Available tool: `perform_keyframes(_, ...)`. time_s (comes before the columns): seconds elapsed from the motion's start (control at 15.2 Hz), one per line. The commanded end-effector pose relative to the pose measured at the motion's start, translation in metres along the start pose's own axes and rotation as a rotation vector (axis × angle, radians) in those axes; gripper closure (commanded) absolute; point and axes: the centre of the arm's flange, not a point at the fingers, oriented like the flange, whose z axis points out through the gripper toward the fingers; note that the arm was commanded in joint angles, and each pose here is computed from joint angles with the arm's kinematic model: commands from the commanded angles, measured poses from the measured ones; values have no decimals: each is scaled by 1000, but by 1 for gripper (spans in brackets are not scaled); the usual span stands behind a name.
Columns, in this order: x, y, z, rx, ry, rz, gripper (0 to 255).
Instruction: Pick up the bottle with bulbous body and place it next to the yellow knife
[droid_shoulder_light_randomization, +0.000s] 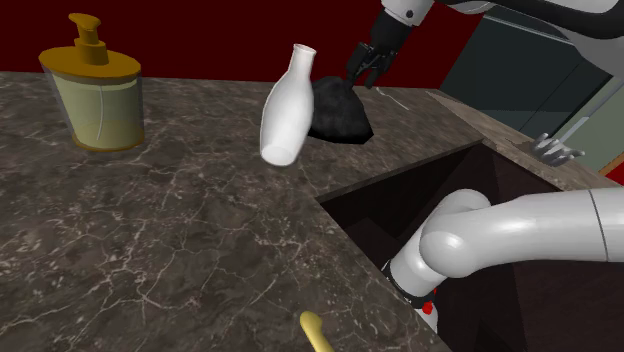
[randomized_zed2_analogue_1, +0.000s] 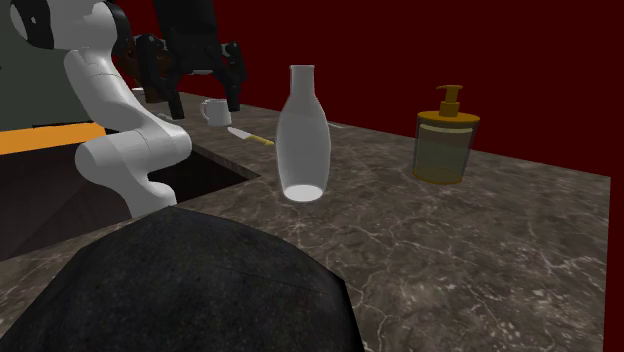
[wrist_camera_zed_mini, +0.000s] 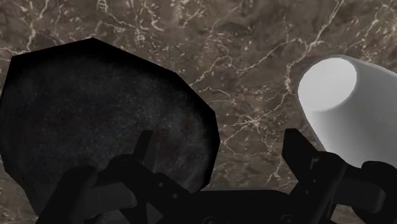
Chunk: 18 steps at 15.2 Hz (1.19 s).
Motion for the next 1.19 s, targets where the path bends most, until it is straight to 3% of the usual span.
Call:
perform_keyframes(0.0, 0, 0, 0, 0, 0, 0, 0)
perform_keyframes(0.92, 44, -165, -69, 9, -23, 37, 0)
perform_keyframes(1.12, 44, -167, -59, 9, -23, 37, 0)
